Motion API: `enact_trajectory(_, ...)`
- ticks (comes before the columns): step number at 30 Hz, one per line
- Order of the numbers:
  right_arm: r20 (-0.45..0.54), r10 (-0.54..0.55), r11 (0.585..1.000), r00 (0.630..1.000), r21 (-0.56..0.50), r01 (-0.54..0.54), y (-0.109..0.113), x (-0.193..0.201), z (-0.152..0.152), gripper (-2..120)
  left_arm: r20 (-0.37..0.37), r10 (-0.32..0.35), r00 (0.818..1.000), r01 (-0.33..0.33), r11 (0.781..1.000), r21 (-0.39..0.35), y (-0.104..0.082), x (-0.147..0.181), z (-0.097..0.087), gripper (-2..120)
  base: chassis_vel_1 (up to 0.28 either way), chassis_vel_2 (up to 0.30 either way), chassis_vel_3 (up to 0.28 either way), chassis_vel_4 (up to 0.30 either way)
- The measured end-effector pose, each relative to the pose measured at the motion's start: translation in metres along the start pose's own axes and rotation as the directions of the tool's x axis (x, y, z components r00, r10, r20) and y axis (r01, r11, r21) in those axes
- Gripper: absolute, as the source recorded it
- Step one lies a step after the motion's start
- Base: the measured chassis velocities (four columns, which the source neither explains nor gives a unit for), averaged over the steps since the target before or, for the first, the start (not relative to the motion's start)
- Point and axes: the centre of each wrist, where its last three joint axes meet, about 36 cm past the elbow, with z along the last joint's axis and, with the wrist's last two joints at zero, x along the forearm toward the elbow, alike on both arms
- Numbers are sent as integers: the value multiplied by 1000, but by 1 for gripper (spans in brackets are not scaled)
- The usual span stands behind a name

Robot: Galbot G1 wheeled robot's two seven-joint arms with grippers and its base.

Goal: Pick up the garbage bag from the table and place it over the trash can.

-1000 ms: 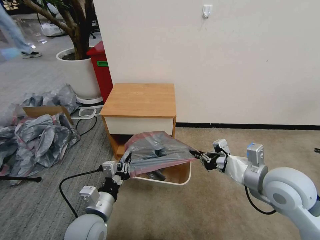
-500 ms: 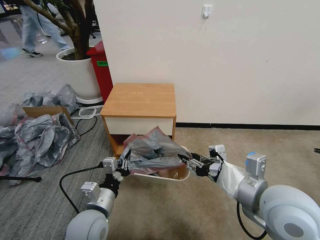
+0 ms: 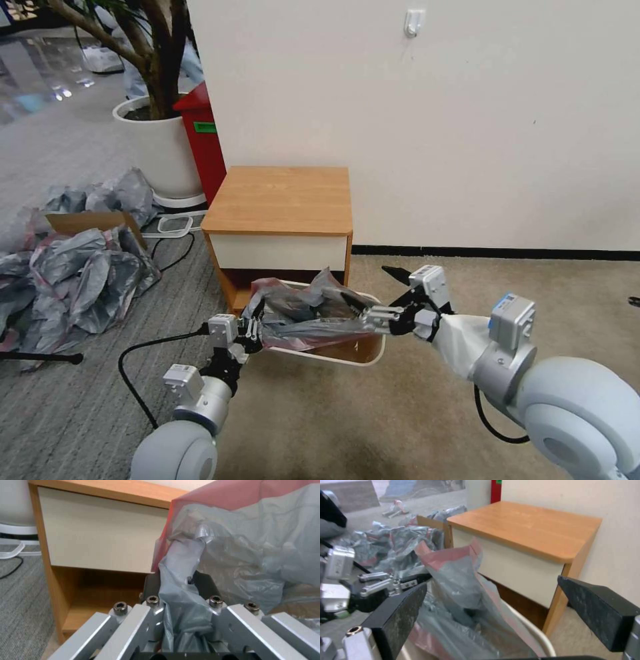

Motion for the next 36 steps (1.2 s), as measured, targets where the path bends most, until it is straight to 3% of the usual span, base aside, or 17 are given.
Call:
enact_trajectory(6, 20, 43, 994, 999, 103, -45, -4, -11, 9, 96, 2, 11, 1000, -11, 1000, -9, -3, 1, -1, 10, 0, 0, 0, 0)
enact_trajectory(12, 5, 50, 983, 999, 178, -50, -6, -26, 24, 71, 2, 21, 1000, -21, 1000, -12, -6, 2, -1, 10, 0, 0, 0, 0)
enact_trajectory(19, 8, 27, 985, 1000, 172, -28, -6, -32, 28, 49, 2, 25, 1000, -25, 1000, -14, -7, 2, -2, 10, 0, 0, 0, 0)
enact_trajectory(21, 24, 20, 985, 1000, 172, -24, -5, -32, 28, 37, 1, 27, 1000, -27, 1000, -14, -6, 2, -2, 10, 0, 0, 0, 0)
enact_trajectory(24, 37, 17, 985, 999, 172, -23, -4, -33, 28, 32, -2, 28, 1000, -28, 1000, -13, -6, 2, -1, 10, 0, 0, 0, 0)
enact_trajectory(31, 64, -10, 986, 998, 166, 0, -2, -37, 25, 2, -8, 33, 999, -34, 999, -15, -6, 1, 1, 10, 0, 0, 0, 0)
enact_trajectory(36, 77, -14, 990, 997, 141, 3, -11, -43, 17, 0, -17, 49, 999, -49, 998, -26, -7, 3, 3, 10, 0, 0, 0, 0)
